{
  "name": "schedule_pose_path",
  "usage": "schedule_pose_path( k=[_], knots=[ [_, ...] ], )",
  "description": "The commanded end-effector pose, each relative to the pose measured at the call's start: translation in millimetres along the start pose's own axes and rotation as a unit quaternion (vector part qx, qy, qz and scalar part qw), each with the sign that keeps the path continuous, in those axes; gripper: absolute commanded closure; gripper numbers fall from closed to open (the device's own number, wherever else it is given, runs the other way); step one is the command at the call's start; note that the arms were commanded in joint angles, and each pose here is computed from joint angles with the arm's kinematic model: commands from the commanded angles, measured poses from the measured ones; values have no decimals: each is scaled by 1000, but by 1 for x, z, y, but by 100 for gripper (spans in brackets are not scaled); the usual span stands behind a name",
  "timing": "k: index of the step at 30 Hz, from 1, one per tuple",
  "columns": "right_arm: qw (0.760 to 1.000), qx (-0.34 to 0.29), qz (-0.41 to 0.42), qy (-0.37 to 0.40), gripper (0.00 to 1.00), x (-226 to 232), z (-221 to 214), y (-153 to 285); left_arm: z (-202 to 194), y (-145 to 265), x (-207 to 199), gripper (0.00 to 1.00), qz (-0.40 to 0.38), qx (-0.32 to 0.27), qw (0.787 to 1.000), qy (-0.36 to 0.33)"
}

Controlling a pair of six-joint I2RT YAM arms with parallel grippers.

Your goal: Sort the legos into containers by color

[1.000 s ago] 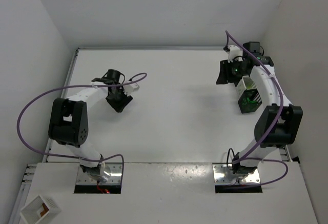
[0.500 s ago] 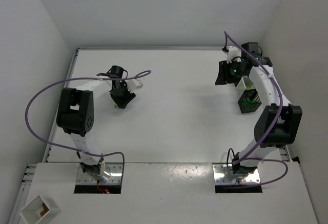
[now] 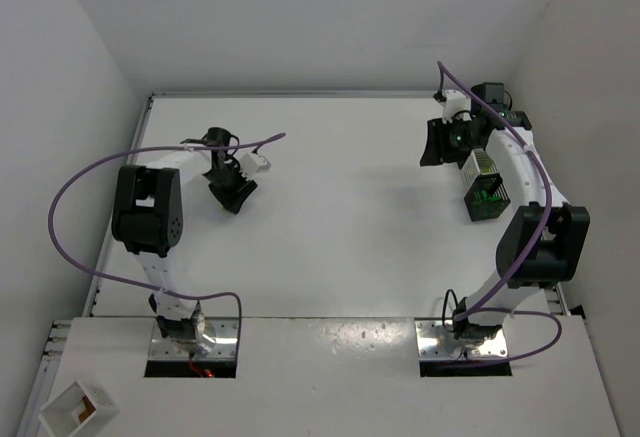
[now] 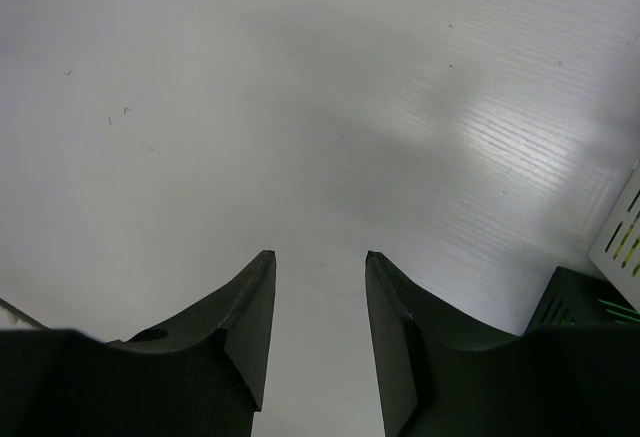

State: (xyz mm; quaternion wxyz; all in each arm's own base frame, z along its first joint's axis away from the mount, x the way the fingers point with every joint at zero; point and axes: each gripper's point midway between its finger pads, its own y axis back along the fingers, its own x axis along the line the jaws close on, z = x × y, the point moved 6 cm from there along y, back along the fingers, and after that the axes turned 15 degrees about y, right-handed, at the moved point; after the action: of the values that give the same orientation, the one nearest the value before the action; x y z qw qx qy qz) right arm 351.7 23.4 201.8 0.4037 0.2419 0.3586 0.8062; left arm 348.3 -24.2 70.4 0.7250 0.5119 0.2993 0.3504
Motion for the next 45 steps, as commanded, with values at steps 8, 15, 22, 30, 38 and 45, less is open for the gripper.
schedule_pose_path(
  k=[8, 15, 22, 30, 38, 45],
  knots=[
    [1000, -8, 2, 2, 58, 3, 3, 0, -4, -4, -1, 49, -28, 3, 1000, -12],
    [1000, -10, 7, 2, 59, 4, 3, 0, -9, -14, -1, 61, -36, 16, 999, -8],
    [1000, -13, 19, 2, 59, 11, 2, -2, -10, -12, -6, 77, -48, 9, 999, -8],
    [997, -51, 52, 21, 59, 53, 16, 7, 12, 41, -35, 86, -112, -105, 988, -19],
    [988, -80, 120, 50, 61, 96, 38, -1, 39, 120, -86, 91, -286, -258, 923, 24],
    [952, -163, 169, 196, 56, 146, 80, 1, 53, 160, -119, 91, -442, -299, 843, 74]
  ],
)
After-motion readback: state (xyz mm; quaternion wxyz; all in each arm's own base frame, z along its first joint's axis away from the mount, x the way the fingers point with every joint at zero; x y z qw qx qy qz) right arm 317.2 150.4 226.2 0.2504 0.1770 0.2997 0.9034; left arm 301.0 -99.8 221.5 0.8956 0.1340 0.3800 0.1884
